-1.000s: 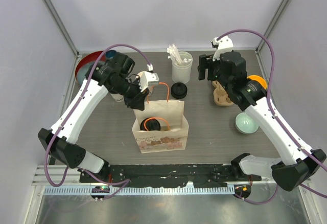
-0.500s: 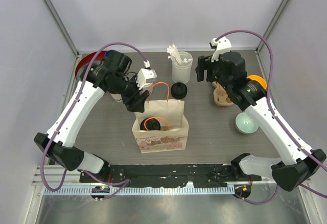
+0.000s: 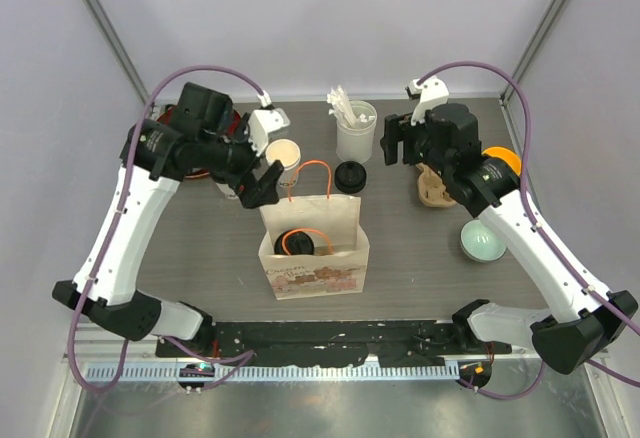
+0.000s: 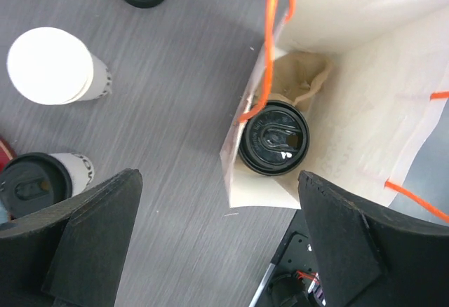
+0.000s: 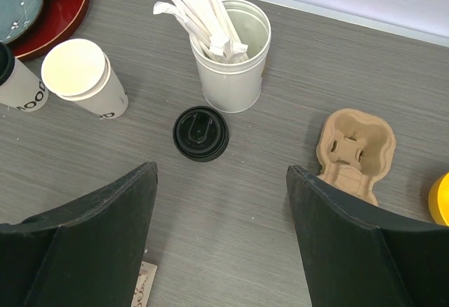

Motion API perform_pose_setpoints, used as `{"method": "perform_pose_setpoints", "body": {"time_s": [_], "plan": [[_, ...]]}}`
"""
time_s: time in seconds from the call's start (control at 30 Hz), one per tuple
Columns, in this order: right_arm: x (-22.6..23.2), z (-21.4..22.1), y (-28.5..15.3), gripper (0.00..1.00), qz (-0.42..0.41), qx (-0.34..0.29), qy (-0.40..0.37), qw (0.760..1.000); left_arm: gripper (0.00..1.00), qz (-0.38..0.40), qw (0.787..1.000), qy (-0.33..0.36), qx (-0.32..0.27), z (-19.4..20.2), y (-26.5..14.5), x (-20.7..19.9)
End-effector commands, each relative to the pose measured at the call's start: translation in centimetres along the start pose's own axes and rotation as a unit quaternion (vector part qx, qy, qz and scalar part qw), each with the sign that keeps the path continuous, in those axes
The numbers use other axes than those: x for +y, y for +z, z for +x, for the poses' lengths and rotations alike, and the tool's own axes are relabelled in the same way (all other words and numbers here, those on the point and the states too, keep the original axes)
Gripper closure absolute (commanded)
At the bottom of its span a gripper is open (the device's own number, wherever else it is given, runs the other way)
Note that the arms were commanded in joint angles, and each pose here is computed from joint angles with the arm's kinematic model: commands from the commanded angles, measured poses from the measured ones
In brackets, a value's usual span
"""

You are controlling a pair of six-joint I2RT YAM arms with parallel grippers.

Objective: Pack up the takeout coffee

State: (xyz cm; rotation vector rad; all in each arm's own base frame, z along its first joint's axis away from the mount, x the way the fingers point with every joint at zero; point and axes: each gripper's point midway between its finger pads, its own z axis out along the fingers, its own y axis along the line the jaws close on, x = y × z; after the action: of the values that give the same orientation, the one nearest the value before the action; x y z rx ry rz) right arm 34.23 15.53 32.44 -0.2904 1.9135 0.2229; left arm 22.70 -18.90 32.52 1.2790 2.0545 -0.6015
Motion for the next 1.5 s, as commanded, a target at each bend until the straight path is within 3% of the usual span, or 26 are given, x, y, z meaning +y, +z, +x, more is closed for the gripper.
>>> {"method": "perform_pose_setpoints", "body": {"time_s": [0.0, 0.2, 0.37, 0.4, 0.57, 0.67, 0.87, 0.97, 1.1, 1.47], "plan": [[0.2, -1.2, -0.8, 0.21, -0.013, -0.023, -0.004, 1.000, 0.02, -0.045, 0.998, -0.043, -0.025, -0.6, -3.6, 0.8], [0.3, -1.0, -0.8, 0.20, -0.018, -0.021, -0.008, 1.000, 0.04, -0.088, 0.989, -0.104, -0.052, -0.2, -6.1, 4.3], [0.5, -0.9, -0.9, 0.21, -0.023, -0.020, -0.011, 0.999, 0.04, -0.150, 0.972, -0.171, -0.060, 2.7, -7.2, 10.0], [0.5, -0.8, -1.0, 0.21, -0.024, -0.021, -0.013, 0.999, 0.04, -0.168, 0.961, -0.212, -0.051, 5.2, -7.2, 11.9], [0.6, -0.4, -1.0, 0.21, -0.028, -0.019, -0.016, 0.999, 0.00, -0.229, 0.933, -0.270, -0.065, 10.7, -6.2, 18.4], [0.6, -0.2, -1.0, 0.21, -0.028, -0.015, -0.019, 0.999, 0.02, -0.244, 0.911, -0.327, -0.055, 13.5, -4.8, 20.4], [0.8, 0.2, -0.5, 0.21, -0.033, -0.009, -0.018, 0.999, 0.16, -0.228, 0.872, -0.425, -0.085, 14.6, -1.6, 23.6], [0.8, 0.3, -0.4, 0.21, -0.034, -0.005, -0.016, 0.999, 0.18, -0.247, 0.840, -0.470, -0.110, 15.0, -0.8, 25.7], [0.9, 0.3, -0.5, 0.21, -0.034, -0.006, -0.015, 0.999, 0.19, -0.281, 0.815, -0.495, -0.106, 16.8, 0.3, 27.4], [0.8, 0.6, -0.4, 0.21, -0.031, 0.000, -0.010, 0.999, 0.20, -0.232, 0.813, -0.528, -0.072, 18.2, 5.3, 27.1]]}}
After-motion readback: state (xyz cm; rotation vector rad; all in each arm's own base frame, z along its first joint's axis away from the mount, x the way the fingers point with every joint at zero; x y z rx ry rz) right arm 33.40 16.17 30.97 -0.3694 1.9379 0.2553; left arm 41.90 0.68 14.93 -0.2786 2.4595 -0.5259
